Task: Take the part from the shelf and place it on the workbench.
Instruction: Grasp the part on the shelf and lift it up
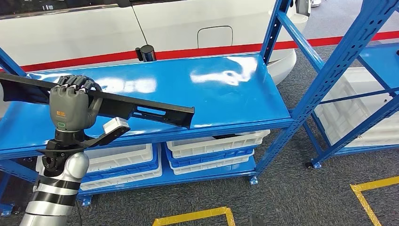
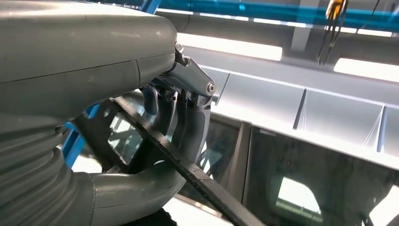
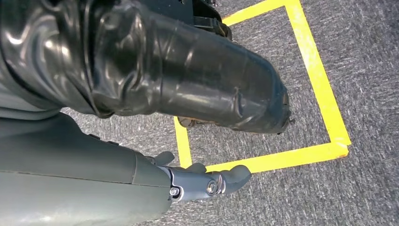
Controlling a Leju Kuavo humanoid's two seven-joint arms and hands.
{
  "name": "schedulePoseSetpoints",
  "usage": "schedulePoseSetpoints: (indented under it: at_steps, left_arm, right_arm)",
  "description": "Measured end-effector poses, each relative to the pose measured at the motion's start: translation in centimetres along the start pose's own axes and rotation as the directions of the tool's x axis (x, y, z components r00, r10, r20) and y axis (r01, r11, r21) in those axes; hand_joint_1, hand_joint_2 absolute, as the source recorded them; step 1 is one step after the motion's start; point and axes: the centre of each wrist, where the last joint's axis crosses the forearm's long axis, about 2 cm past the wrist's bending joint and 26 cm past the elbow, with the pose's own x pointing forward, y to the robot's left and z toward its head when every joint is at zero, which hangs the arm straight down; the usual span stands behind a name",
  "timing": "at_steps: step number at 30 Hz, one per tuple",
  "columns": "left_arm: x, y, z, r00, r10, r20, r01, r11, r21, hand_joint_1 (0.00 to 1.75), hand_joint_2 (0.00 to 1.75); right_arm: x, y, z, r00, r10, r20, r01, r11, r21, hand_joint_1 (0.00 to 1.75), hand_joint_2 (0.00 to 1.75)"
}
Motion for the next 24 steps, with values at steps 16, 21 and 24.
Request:
schedulePoseSetpoints:
  at_steps: [16,21,24]
  left_arm:
    - [0.1,1.7,-1.8,0.999,-0.021,0.041,0.019,0.998,0.058,1.75,1.75]
    - [0.2,1.9,-2.1,0.999,-0.022,0.045,0.019,0.998,0.065,1.75,1.75]
    - [0.3,2.1,-2.3,0.999,-0.023,0.049,0.020,0.997,0.073,1.75,1.75]
  right_arm:
    - [0.0,0.0,0.0,1.000,-0.010,-0.001,0.010,1.000,0.007,0.00,0.00]
    - [0.0,0.0,0.0,1.000,-0.011,-0.001,0.011,1.000,0.010,0.00,0.00]
    - [0.0,0.0,0.0,1.000,-0.013,-0.001,0.013,1.000,0.011,0.00,0.00]
